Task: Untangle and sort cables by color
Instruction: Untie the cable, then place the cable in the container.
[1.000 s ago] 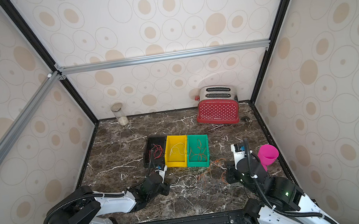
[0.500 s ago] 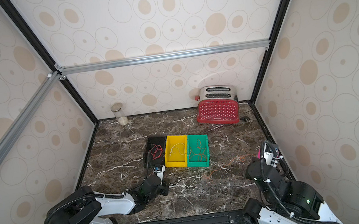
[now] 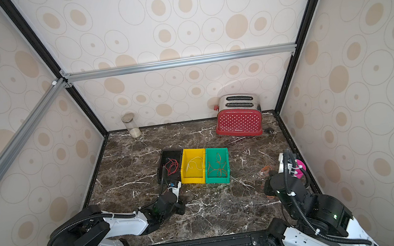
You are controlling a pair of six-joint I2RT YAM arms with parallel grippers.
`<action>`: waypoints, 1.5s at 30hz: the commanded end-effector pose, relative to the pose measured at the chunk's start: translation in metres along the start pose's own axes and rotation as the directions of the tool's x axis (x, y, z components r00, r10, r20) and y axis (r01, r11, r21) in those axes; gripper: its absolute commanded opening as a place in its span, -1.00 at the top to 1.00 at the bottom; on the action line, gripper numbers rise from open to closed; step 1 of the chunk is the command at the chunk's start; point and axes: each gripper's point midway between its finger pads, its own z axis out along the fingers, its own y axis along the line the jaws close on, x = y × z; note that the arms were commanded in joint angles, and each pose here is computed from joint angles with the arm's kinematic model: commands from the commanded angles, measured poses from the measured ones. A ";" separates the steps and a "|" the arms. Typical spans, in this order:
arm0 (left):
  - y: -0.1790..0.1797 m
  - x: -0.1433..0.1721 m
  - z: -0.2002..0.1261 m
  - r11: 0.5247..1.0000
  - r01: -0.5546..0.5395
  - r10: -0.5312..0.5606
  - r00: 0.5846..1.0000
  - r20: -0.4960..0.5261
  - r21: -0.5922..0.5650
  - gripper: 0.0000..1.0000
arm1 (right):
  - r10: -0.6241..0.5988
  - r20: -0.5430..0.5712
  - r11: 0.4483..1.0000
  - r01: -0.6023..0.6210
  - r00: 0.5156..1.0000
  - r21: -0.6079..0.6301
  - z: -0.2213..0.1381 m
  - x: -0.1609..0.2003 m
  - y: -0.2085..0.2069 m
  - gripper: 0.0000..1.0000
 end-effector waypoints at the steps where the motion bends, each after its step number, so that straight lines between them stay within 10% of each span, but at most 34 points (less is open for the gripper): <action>1: 0.017 0.033 -0.006 0.996 -0.065 0.055 0.987 -0.148 -0.060 0.54 | -0.080 -0.028 0.985 0.075 0.996 -0.153 0.008 -0.004 0.044 1.00; 15: -0.001 0.010 -0.013 0.999 -0.047 0.047 0.994 -0.095 0.004 0.40 | -0.234 -0.082 0.915 0.191 0.969 -0.355 0.061 -0.025 0.150 1.00; 33: 0.004 0.019 -0.011 0.999 -0.048 0.046 0.992 -0.117 -0.008 0.39 | -0.212 -0.100 0.924 0.166 0.972 -0.344 0.140 -0.048 0.164 1.00; 45: 0.004 0.019 -0.009 0.999 -0.047 0.045 0.992 -0.121 -0.015 0.39 | -0.190 -0.262 0.927 0.085 0.946 -0.365 0.202 0.001 0.171 1.00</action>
